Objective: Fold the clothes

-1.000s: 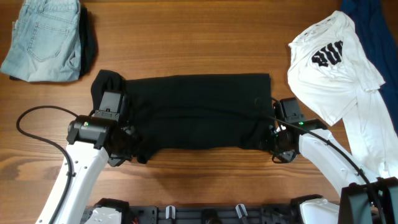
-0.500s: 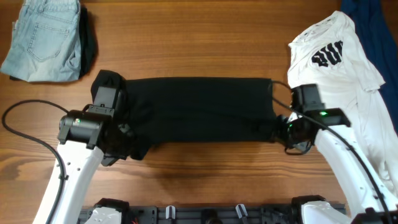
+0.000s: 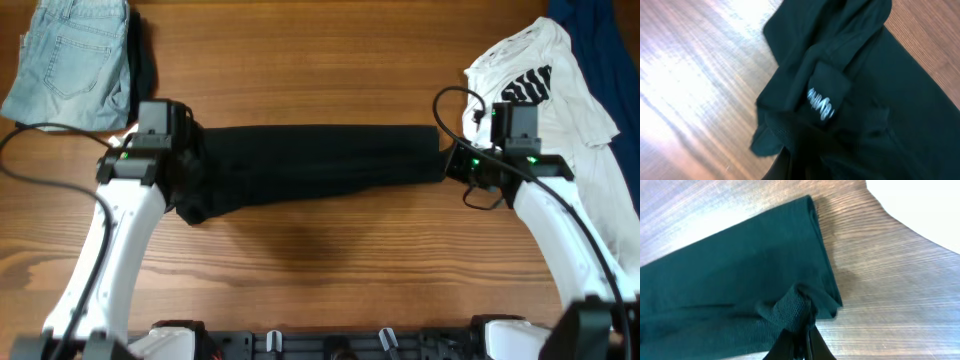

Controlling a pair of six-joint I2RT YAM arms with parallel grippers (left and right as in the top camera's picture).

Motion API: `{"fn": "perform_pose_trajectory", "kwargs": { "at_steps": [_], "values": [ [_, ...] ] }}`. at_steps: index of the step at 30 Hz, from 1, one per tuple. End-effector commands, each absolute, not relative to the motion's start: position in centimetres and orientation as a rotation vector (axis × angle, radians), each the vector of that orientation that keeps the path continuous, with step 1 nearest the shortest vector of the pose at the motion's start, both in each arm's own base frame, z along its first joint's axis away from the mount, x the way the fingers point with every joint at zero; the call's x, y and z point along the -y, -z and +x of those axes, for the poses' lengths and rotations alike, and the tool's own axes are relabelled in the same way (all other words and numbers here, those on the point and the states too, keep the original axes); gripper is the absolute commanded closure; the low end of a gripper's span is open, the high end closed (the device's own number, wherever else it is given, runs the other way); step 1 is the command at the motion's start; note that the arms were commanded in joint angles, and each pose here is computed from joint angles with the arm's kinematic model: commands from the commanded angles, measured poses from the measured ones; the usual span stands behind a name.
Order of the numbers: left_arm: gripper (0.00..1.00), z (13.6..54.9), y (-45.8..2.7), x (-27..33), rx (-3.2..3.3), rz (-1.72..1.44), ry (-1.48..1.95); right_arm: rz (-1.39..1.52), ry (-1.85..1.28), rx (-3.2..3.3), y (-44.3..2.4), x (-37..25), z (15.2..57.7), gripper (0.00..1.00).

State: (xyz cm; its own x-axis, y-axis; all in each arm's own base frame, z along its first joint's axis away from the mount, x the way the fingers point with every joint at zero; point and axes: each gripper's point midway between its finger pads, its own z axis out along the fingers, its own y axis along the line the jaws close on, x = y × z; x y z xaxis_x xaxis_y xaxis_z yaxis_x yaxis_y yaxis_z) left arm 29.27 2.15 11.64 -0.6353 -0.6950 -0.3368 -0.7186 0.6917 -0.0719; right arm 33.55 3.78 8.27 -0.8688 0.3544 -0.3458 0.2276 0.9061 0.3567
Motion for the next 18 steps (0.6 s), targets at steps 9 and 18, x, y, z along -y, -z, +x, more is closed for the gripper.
{"fn": "perform_pose_trajectory", "kwargs": {
  "at_steps": [9, 18],
  "values": [
    [0.00, 38.8, -7.6, -3.0, -2.423, -0.997, -0.073, 0.250, -0.478, -2.641, -4.1, -5.3, 37.9, 0.05],
    [0.00, 38.2, -13.0, -4.8, -2.612, -0.920, 0.130, 0.092, -0.438, -2.717, -1.8, -5.0, 36.9, 0.26]
  ]
}}
